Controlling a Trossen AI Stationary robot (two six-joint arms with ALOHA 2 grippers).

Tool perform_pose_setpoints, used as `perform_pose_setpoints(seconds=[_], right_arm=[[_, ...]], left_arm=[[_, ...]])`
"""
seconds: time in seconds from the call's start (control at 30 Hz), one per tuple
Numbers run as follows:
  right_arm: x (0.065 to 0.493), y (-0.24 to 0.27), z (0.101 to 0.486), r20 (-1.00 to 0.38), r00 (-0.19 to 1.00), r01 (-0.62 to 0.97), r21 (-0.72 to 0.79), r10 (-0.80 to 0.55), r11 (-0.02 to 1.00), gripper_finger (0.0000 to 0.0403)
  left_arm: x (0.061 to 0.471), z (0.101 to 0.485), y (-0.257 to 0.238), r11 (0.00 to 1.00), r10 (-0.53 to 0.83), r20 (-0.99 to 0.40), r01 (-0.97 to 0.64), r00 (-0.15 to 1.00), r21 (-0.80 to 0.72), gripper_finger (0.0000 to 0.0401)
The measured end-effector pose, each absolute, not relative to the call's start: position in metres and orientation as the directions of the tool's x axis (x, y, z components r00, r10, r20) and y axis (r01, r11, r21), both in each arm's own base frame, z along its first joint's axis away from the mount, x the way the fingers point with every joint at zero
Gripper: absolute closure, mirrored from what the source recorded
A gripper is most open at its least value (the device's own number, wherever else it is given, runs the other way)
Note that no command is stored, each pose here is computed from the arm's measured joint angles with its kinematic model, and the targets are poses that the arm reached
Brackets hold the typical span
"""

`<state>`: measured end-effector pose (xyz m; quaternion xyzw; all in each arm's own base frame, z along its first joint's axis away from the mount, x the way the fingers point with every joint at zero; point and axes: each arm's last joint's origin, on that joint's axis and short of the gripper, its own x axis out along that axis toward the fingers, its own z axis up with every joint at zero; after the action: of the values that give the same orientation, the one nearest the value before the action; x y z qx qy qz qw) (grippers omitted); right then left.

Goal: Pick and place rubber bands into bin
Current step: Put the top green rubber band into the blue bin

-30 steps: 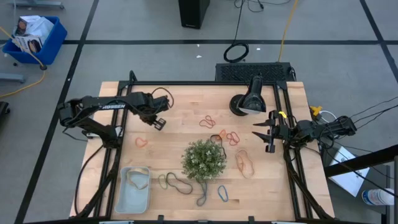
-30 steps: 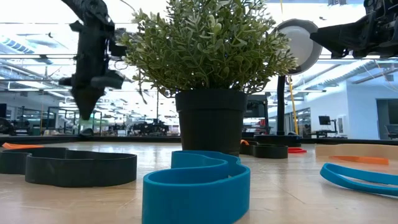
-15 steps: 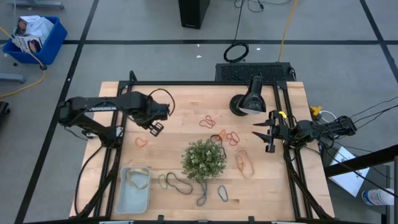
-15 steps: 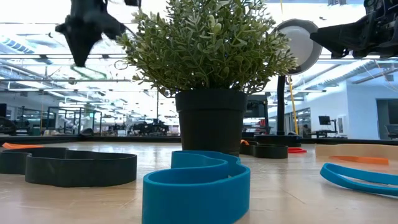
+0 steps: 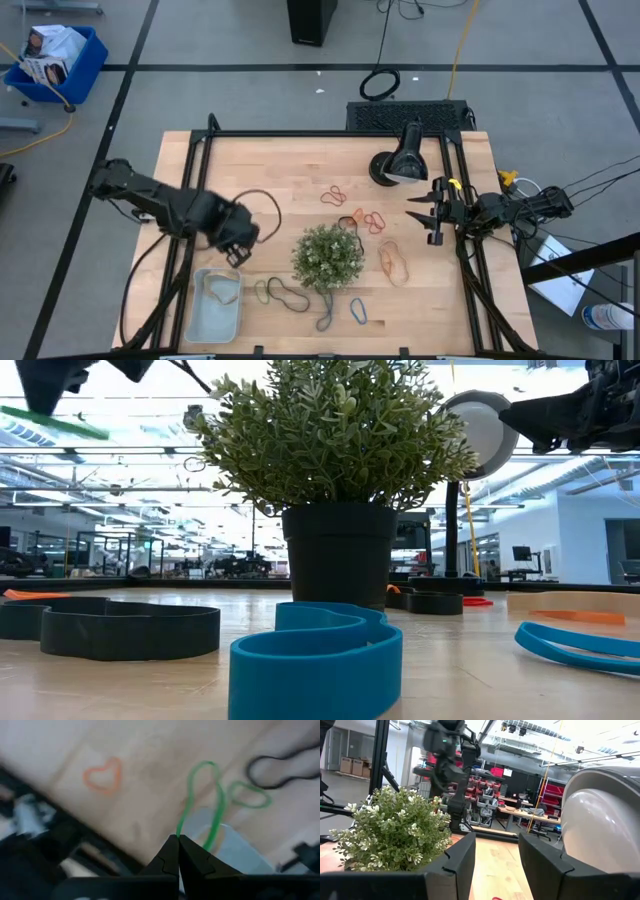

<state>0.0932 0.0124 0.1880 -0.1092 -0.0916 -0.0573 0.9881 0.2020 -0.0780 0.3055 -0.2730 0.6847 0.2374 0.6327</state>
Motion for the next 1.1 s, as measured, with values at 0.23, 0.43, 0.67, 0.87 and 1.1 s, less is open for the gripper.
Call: perform_pose_setpoints(seconds=[0.23,0.43,0.67,0.87,1.1], right_arm=[[0.093,0.012,0.188,0.194,0.977,0.133,-0.204,-0.093,0.970,0.0258],[0.093,0.012,0.188,0.194,0.977,0.133,-0.204,-0.093,0.970,0.0257],[0.093,0.012,0.188,0.194,0.977,0.132,-0.204,-0.093,0.970,0.0259],[0.093,0.012,0.188,0.193,0.977,0.133,-0.204,-0.093,0.970,0.0257],[0.093,0.012,0.188,0.193,0.977,0.133,-0.204,-0.093,0.970,0.0257]], left_arm=[[0.190,0.287,-0.120,0.753,-0.113,-0.993,-0.655,-0.028,-0.067,0.0397],[0.178,0.260,-0.143,0.736,-0.153,-0.988,-0.671,-0.033,-0.092,0.0397],[0.168,0.220,-0.162,0.784,-0.209,-0.977,-0.592,0.029,-0.186,0.0391],[0.161,0.191,-0.164,0.807,-0.235,-0.970,-0.543,0.067,-0.233,0.0391],[0.161,0.171,-0.165,0.842,-0.258,-0.953,-0.446,0.160,-0.303,0.0395]])
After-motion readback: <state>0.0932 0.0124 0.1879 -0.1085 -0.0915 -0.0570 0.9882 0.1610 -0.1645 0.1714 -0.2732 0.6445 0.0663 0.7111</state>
